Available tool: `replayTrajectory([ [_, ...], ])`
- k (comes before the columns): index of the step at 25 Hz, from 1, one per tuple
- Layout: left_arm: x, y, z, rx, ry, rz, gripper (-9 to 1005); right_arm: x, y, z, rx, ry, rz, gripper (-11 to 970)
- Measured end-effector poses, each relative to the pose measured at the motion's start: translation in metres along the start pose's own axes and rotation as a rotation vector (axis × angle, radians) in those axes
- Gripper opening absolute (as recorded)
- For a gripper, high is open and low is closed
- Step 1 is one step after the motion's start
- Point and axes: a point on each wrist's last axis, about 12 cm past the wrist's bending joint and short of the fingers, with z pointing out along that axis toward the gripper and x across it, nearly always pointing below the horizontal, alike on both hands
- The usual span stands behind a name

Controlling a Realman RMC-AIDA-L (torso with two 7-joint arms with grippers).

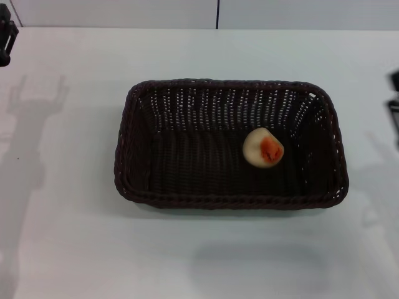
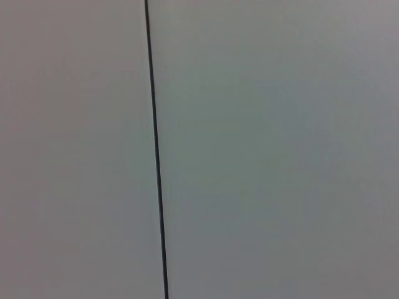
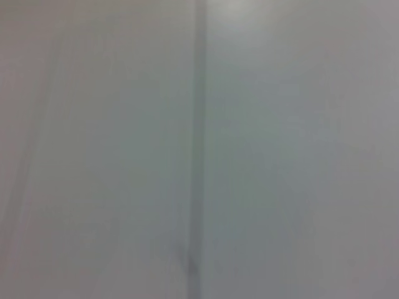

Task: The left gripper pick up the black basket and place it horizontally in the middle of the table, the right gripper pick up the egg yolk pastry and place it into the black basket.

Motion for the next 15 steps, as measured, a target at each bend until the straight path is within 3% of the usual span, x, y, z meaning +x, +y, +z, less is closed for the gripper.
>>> replayTrajectory([
  [5,0.001,0.002,-0.002,-0.008,0.003,0.0,827,-0.015,-0.019,-0.037,0.174,-0.017,-0.075,651],
  [9,0.002,0.004,-0.006,-0.014,0.011,0.002,827,-0.018,-0.026,-0.053,0.229,0.016,-0.1,755],
  [15,0.006,0.007,-0.016,-0.018,0.032,-0.02,827,-0.022,-0.039,-0.08,0.376,0.071,-0.094,755],
])
